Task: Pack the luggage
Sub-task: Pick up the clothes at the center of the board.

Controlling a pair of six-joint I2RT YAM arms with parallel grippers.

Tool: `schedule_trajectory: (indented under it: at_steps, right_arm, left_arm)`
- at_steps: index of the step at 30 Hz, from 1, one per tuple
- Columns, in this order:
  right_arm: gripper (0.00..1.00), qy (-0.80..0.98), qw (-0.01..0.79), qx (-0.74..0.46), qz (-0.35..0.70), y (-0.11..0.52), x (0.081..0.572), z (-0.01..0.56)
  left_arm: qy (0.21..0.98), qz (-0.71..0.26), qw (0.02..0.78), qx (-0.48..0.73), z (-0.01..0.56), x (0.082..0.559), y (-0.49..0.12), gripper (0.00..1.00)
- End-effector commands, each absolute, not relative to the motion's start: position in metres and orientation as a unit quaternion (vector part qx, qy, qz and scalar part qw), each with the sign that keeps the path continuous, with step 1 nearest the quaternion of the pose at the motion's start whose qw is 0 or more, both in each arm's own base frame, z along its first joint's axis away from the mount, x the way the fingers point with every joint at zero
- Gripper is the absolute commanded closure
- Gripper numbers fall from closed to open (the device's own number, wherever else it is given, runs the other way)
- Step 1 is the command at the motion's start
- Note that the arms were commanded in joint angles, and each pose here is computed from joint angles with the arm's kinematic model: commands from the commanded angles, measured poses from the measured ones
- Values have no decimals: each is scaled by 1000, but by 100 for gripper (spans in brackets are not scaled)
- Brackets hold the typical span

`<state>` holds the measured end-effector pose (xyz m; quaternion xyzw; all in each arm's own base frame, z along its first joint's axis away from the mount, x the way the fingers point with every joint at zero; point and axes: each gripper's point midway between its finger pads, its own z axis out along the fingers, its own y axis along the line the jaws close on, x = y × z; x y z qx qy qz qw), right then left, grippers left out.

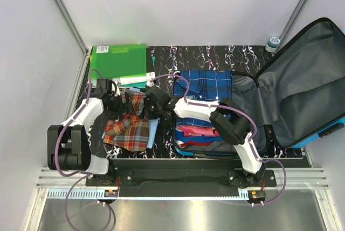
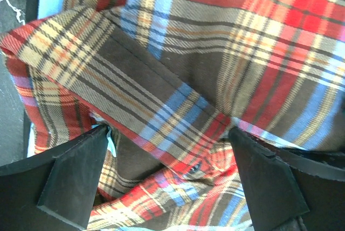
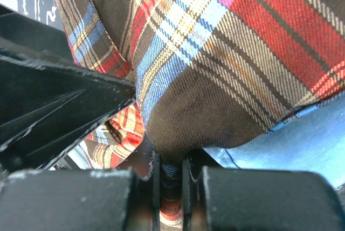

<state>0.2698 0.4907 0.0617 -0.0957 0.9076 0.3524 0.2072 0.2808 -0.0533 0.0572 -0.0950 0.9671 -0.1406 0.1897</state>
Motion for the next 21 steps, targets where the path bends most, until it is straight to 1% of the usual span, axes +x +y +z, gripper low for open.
schedule_trajectory:
  at_steps: [1, 3, 4, 10, 14, 21]
  right_arm:
    - [100, 878, 216, -133, 406, 520, 253, 112]
    - [100, 880, 219, -138, 399, 516, 253, 123]
    - [100, 874, 236, -142, 402, 514, 256, 141]
    - [100, 866, 271, -152, 393, 497, 257, 186]
    - [100, 865, 272, -165, 389, 485, 250, 204]
    - [100, 861, 272, -182, 389, 463, 238, 234]
  left_arm:
    - [944, -196, 249, -89, 105, 299, -70, 1]
    - [938, -183, 278, -96, 120, 306, -62, 1]
    - [932, -178, 300, -95, 132, 309, -60, 1]
    - [904, -112, 389, -140, 189, 323, -9, 1]
    - [895, -70, 412, -157, 204, 325, 13, 1]
    - [896, -53, 410, -163, 191, 325, 21, 1]
